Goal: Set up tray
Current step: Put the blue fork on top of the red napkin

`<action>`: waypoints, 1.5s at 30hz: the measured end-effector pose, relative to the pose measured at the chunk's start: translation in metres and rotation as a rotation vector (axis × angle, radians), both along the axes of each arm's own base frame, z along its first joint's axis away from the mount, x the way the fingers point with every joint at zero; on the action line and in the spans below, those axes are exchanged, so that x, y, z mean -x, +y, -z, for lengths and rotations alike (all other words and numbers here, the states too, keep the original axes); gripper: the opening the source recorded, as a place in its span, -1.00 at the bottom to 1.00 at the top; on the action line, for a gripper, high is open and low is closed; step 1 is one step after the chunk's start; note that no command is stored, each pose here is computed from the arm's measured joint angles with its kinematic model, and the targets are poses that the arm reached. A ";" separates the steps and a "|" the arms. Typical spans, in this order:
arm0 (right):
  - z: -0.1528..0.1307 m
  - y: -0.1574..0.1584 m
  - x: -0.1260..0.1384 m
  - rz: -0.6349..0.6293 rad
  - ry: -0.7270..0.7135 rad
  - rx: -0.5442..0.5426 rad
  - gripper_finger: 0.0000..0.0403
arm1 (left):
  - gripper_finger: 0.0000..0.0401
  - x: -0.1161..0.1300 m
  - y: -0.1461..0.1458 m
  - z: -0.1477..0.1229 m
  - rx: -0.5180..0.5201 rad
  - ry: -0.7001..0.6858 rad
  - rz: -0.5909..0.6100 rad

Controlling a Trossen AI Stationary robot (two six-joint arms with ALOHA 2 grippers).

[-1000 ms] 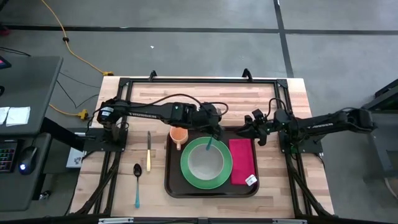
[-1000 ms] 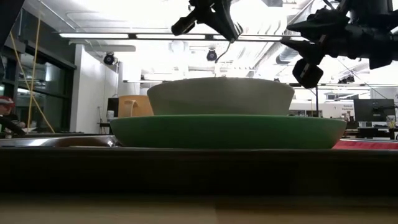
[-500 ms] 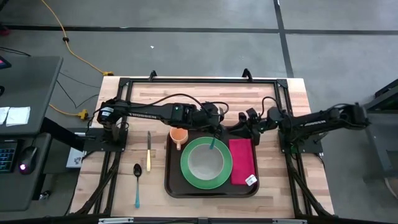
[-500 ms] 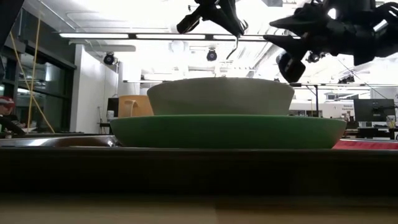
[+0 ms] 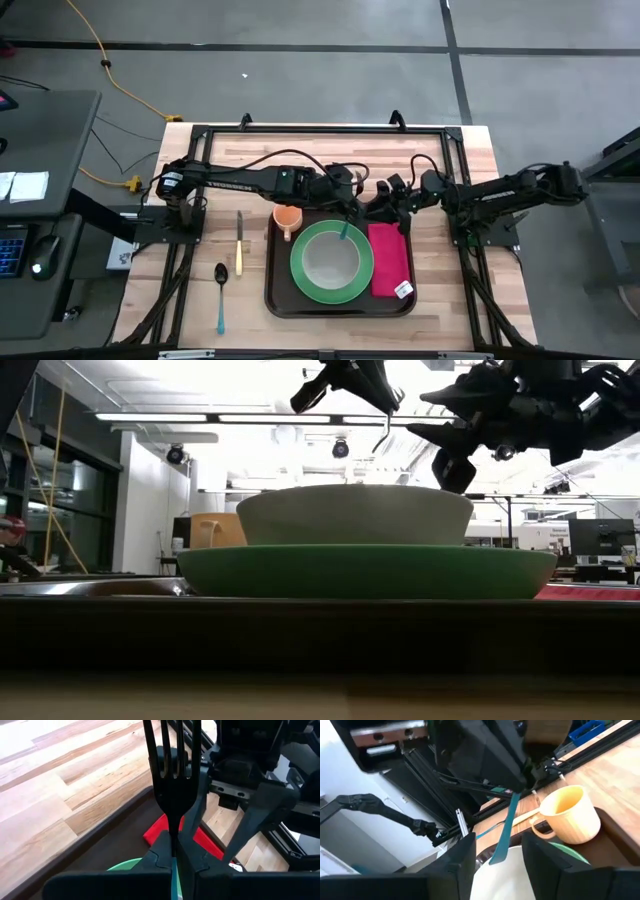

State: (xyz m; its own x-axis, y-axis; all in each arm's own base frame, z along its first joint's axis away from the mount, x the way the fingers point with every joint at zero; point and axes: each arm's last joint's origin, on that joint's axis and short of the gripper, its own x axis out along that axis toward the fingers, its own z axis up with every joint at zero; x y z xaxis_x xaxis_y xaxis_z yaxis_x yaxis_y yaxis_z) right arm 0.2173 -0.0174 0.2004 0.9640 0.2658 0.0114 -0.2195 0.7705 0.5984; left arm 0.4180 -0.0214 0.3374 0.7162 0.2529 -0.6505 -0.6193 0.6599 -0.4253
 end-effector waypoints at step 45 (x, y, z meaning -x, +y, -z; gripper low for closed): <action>-0.005 -0.006 -0.009 0.121 0.085 -0.013 -0.11 | -0.82 -0.019 -0.001 0.019 -0.026 -0.012 0.036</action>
